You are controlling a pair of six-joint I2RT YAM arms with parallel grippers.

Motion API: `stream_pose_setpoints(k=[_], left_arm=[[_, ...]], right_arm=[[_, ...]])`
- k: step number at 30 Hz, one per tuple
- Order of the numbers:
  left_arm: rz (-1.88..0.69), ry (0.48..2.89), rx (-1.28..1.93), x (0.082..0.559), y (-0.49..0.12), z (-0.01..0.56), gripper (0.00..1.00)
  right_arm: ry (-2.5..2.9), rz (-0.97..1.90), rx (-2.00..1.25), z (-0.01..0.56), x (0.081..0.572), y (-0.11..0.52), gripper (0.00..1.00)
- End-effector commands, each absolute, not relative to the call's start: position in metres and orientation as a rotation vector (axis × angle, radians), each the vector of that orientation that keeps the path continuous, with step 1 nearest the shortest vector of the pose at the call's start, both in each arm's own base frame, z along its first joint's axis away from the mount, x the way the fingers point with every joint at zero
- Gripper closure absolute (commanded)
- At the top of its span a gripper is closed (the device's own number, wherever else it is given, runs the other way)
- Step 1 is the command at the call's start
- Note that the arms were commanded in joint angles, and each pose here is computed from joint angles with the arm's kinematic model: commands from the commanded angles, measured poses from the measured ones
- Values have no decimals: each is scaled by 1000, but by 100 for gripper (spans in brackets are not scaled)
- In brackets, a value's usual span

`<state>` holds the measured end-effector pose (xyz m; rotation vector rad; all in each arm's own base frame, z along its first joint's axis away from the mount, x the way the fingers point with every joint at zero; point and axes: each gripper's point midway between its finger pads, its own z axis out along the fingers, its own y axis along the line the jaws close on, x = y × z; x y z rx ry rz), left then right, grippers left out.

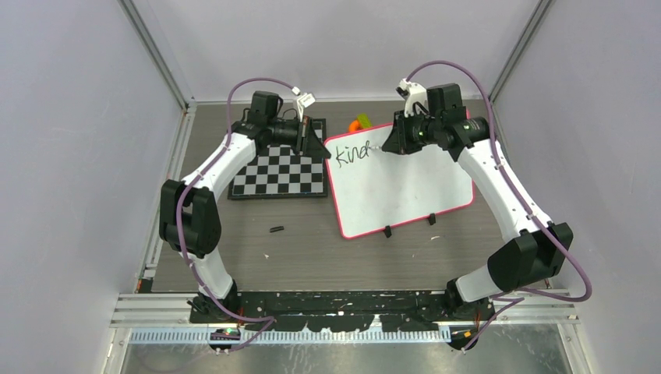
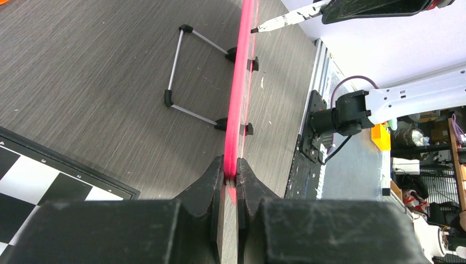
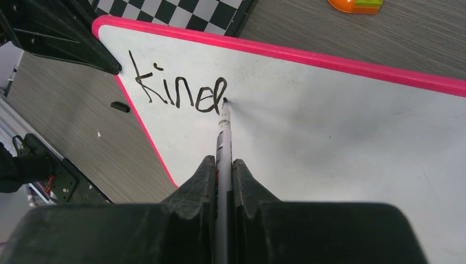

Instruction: Write a sentence on the whiteboard

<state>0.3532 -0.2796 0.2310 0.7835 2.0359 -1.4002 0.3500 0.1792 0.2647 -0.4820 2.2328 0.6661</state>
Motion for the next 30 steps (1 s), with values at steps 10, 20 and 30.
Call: stream_pose_setpoints(k=[10,20,30], left_arm=[[-1381,2004,832,345,-282,241,100],[-1382,2003,834,344,-283,241,100],[-1373,1996,841,343,-282,243,100]], right_arm=[[2222,633,-463,260,347,176,100],[2190,628,-452,275,357,178,100],[2183,590,-406,278,371,171,100]])
